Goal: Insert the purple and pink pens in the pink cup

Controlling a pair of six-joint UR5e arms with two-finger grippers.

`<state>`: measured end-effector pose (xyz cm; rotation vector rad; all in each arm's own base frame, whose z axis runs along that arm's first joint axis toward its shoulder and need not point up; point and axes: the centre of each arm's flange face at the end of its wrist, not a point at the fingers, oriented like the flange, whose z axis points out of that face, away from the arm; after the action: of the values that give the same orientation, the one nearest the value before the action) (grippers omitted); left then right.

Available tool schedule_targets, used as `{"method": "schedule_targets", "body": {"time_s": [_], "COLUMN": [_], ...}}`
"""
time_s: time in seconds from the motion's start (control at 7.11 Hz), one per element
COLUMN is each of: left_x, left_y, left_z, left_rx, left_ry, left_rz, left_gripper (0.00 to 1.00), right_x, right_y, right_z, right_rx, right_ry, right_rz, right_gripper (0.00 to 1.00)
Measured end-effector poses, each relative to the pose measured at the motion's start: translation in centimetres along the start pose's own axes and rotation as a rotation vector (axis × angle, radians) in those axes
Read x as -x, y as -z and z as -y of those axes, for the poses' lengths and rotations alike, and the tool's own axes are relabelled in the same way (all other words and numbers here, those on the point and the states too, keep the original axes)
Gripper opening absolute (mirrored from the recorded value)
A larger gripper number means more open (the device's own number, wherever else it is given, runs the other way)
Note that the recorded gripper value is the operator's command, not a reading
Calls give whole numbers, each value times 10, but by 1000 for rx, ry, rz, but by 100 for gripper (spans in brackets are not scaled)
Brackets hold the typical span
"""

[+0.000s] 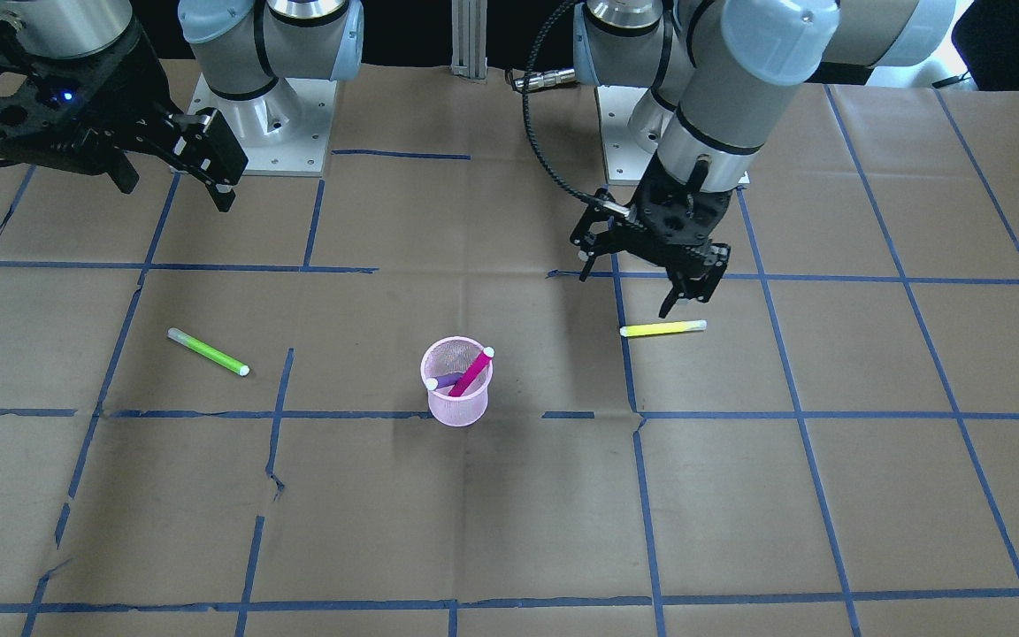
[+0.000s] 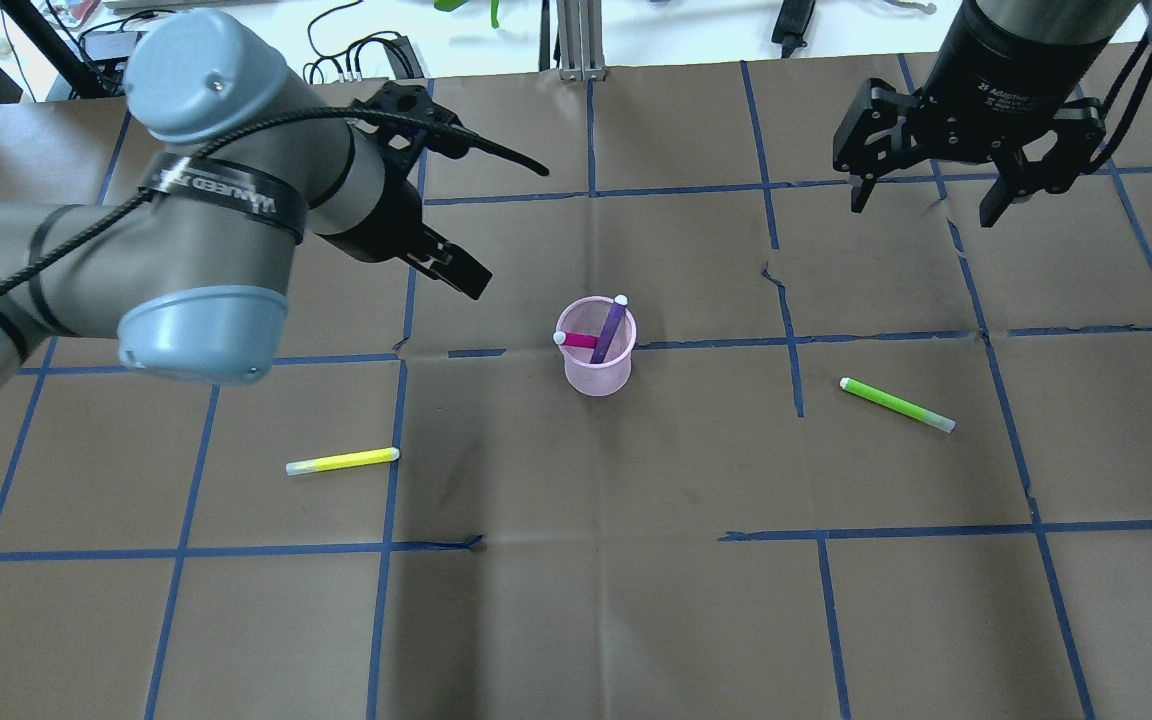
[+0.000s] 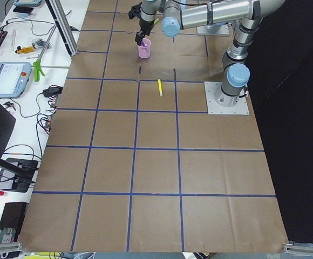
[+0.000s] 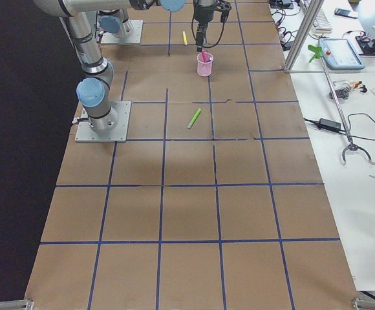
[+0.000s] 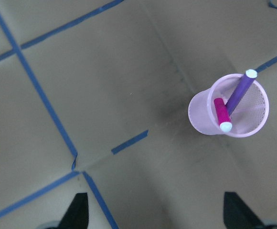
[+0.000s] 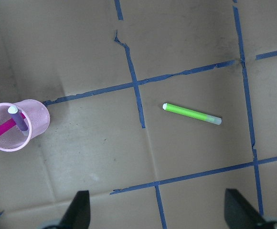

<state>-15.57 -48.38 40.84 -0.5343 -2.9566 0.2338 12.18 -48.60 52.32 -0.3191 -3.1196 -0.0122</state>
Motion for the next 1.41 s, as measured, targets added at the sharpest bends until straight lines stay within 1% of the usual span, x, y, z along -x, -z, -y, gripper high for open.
{"method": "schedule_targets", "body": {"time_s": [0.14, 0.28, 0.42, 0.7, 0.84, 0.98, 1.41], "left_x": [16, 23, 23, 19, 19, 21, 30], "left_y": [15, 31, 50, 84, 90, 89, 76], "left_z": [-14, -24, -30, -28, -24, -20, -12], "left_rx": [53, 103, 143, 199, 211, 217, 242], "left_ry": [111, 219, 317, 435, 477, 496, 465], "left_rz": [44, 74, 86, 90, 91, 93, 138], "left_gripper": [98, 98, 98, 98, 98, 97, 97], "right_x": [0, 0, 0, -1, -1, -1, -1], "right_y": [3, 6, 8, 9, 10, 10, 9], "right_z": [1, 1, 1, 2, 2, 2, 3], "right_rx": [-6, -16, -24, -30, -32, -34, -33], "right_ry": [0, -1, 0, 0, -1, -1, -1], "right_rz": [3, 6, 8, 9, 10, 10, 10], "right_gripper": [100, 100, 100, 100, 100, 100, 100]}}
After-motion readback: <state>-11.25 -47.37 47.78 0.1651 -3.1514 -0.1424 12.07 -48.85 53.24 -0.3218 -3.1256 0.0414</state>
